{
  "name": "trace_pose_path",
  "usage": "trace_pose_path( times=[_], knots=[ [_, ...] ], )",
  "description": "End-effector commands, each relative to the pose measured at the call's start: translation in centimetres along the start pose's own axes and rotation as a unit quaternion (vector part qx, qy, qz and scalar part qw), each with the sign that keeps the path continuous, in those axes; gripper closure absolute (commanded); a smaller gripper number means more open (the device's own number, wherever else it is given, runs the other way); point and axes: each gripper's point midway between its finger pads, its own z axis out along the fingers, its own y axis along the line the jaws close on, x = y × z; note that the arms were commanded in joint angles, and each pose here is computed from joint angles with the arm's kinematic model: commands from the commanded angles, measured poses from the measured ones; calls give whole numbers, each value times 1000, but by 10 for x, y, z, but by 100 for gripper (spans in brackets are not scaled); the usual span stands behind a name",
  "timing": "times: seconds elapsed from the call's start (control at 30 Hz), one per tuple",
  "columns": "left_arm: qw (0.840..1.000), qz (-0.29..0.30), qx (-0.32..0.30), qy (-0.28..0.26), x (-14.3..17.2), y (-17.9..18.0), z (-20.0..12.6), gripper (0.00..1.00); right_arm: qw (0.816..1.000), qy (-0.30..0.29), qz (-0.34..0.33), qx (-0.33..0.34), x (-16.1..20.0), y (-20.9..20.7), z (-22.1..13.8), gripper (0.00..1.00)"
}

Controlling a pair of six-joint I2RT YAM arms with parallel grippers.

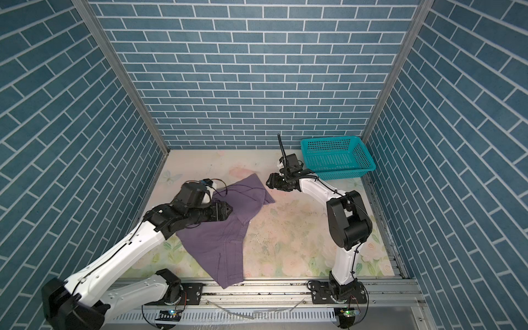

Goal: Fold and stack the trousers
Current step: Flatten out the trousers at the center of the table.

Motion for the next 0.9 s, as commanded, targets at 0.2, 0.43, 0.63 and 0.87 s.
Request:
trace_pose_path(
  times=[0.2,0.43,0.63,0.87],
  knots=[
    [987,102,-54,108,52,-28,70,20,997,-48,-8,55,22,-32,-56,25],
    [974,115,-98,167,76,-9,111,31,995,-71,4,72,25,-48,-75,25],
    [971,114,-114,179,84,0,130,35,993,-81,13,85,21,-55,-78,26],
    [969,102,-109,195,98,6,144,67,993,-78,32,85,20,-58,-75,28]
  ],
)
